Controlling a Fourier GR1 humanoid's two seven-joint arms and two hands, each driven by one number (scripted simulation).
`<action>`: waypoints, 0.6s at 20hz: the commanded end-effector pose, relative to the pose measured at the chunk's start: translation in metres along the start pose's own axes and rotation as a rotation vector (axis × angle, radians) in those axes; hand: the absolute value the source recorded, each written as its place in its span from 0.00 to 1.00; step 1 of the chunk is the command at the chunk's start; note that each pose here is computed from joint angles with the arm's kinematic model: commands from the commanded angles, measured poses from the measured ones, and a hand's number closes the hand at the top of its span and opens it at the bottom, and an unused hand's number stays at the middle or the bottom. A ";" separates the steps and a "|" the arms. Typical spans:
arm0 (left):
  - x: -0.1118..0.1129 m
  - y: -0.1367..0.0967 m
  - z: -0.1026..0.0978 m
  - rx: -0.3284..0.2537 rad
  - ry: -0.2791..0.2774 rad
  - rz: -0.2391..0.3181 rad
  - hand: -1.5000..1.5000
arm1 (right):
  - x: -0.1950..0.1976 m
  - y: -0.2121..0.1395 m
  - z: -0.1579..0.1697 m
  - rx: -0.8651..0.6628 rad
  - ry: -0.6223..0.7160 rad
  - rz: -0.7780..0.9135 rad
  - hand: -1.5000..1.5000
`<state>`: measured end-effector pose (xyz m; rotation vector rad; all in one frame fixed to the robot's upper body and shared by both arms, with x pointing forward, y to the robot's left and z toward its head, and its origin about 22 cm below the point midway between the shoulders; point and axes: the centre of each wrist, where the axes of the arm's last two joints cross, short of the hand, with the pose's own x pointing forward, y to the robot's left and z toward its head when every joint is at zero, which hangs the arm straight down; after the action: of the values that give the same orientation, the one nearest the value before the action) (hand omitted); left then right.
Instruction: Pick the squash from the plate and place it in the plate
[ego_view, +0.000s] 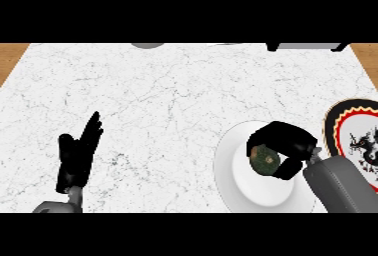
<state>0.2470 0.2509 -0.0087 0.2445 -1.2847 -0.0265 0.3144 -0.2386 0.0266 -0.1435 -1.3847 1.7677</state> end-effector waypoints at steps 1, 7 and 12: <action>-0.006 -0.004 -0.001 -0.003 0.002 0.010 0.50 | -0.009 -0.009 0.005 -0.041 -0.024 0.042 1.00; -0.005 0.008 -0.016 0.013 -0.004 -0.008 0.50 | -0.005 -0.001 0.015 -0.186 0.005 0.077 1.00; -0.004 0.006 -0.006 -0.001 0.005 -0.006 0.50 | -0.012 -0.025 0.018 -0.449 0.292 0.013 1.00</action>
<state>0.2502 0.2555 -0.0125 0.2449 -1.2780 -0.0278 0.3220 -0.2530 0.0400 -0.4400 -1.5801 1.5667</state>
